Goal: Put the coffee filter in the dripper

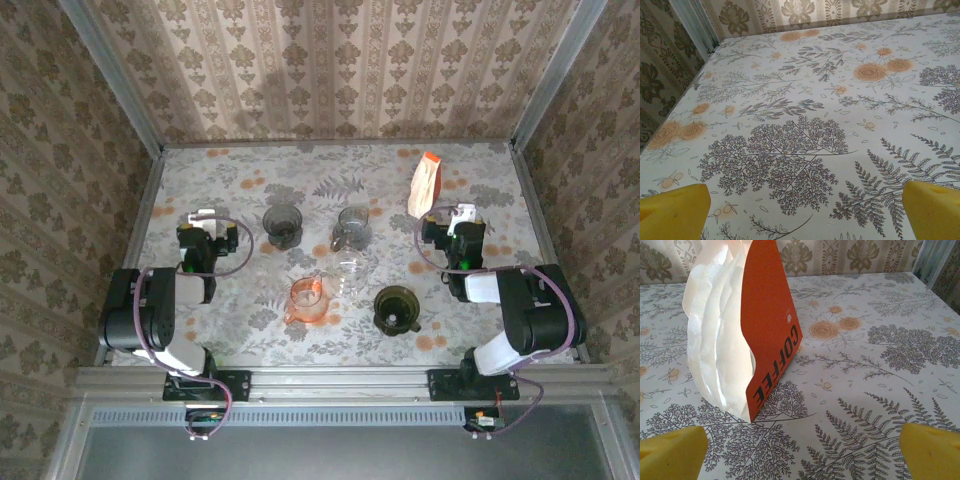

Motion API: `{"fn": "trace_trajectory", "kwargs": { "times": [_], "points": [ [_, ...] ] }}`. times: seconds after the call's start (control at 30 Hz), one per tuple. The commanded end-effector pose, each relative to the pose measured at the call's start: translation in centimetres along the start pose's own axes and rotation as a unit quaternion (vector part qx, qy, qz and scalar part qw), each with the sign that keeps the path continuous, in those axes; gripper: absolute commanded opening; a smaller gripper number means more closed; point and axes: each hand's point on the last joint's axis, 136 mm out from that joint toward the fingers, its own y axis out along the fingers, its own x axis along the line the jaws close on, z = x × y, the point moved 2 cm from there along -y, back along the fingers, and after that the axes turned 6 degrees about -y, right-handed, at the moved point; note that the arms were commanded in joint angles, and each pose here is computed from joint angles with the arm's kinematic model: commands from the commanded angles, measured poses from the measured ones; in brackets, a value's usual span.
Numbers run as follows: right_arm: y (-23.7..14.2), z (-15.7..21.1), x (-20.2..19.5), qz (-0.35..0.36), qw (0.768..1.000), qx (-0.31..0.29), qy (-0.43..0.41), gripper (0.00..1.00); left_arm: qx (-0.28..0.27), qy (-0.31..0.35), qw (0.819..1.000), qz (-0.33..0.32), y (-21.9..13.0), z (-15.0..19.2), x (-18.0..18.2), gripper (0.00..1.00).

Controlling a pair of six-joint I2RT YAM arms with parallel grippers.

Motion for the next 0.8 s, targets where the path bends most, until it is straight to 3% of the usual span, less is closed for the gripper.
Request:
{"fn": "trace_trajectory", "kwargs": {
  "times": [0.0, 0.77],
  "points": [
    [-0.03, -0.26, 0.15, -0.005, 1.0, -0.006, -0.002, 1.0, -0.005, 0.005, 1.0, 0.007, 0.18, -0.52, -0.1, 1.0],
    [0.02, -0.35, 0.16, -0.006, 1.0, -0.006, -0.001, 1.0, -0.004, 0.003, 1.0, 0.01, 0.23, -0.55, -0.11, 1.0]
  ]
}}
